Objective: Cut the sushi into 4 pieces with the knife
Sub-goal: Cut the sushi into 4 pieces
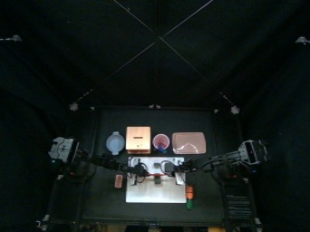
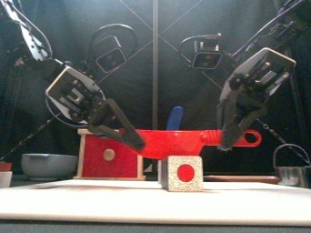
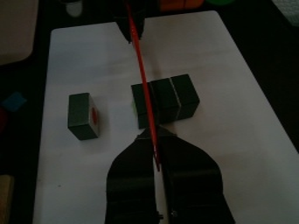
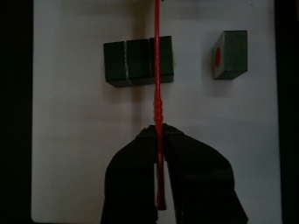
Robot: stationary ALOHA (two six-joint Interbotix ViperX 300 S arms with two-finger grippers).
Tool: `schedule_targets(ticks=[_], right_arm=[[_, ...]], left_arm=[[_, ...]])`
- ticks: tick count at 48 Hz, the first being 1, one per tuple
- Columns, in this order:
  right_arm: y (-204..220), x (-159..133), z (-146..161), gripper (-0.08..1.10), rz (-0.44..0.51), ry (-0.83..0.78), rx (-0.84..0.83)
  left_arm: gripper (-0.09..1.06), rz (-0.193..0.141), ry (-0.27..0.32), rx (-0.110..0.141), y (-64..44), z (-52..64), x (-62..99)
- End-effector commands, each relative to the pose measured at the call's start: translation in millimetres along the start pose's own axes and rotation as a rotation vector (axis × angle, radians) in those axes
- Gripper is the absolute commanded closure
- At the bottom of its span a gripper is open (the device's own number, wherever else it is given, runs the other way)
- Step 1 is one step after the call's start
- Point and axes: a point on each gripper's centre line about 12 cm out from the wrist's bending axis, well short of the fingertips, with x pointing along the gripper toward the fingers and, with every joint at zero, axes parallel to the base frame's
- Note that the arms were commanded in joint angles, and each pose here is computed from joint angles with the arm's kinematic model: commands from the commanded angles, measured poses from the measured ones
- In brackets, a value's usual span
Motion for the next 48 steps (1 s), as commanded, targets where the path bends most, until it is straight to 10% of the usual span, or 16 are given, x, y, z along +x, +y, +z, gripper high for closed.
schedule_targets(ticks=[1,21,37,48], right_arm=[[2,-2,10,0.97,0.003,-0.044,-0.003],[0,13,0,0.98,-0.002,0.002,0.003],[-2,43,-21,0.97,-0.012,0.094,0.017],[-7,38,-15,0.98,-0.02,0.073,0.02]], left_arm=[[0.71,-0.017,-0.034,0.02,-7.1,13.1,3.4],[0.71,-0.025,0.009,0.02,-10.1,2.1,7.3],[0.71,-0.002,0.173,-0.013,-5.3,-46.0,32.0],[0.71,0.014,0.152,-0.018,2.7,-38.4,35.3]])
